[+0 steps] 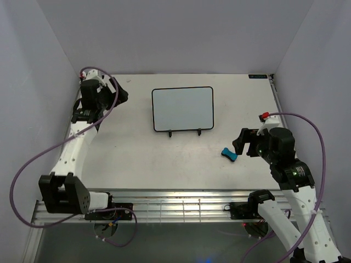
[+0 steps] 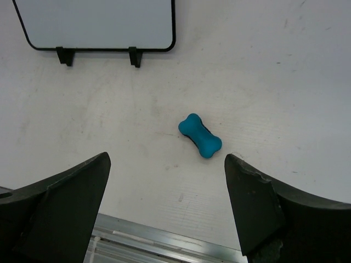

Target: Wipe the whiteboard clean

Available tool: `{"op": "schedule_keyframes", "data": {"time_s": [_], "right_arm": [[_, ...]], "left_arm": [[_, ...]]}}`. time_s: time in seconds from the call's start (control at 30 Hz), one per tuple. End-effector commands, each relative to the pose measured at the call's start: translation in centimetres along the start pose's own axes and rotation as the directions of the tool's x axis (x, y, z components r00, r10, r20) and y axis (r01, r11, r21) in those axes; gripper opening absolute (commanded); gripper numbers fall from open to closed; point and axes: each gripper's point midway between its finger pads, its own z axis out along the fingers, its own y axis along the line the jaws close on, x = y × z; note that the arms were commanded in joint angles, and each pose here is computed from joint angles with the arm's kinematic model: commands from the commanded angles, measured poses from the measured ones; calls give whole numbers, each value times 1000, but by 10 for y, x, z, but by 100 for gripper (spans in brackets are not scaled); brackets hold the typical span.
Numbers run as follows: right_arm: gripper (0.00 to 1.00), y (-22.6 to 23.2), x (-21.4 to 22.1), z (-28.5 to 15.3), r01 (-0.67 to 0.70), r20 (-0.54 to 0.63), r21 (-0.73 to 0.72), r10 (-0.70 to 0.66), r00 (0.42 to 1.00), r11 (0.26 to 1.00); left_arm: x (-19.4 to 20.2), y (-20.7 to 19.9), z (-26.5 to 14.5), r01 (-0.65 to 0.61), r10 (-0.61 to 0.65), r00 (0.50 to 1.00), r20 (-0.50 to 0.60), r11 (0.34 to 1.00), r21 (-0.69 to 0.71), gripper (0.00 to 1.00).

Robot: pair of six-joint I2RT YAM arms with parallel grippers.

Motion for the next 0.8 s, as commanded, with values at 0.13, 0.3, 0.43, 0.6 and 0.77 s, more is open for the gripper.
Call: {"op": "schedule_keyframes", "data": {"time_s": [0.13,0.3,0.43,0.6,0.77], "right_arm": [[90,-23,-55,-43,52,147,179,-79,986,982],[90,-26,-68,-69,54,170,218,-92,981,974],[90,-14,-75,-90,71,208,167,-106,972,983],[90,-18,-74,-108,46,261,186,-95,961,981],[90,-23,-61,-108,32,238,203,-81,968,979]], "left_arm": [[34,8,-122,28,-27,998,59,999,-16,98],[23,-12,-184,-57,42,985,165,995,86,98],[27,1,-212,-128,124,978,169,992,14,98],[34,19,-243,-157,167,959,230,986,-61,98],[46,32,-245,-161,181,954,238,982,-102,98]]}}
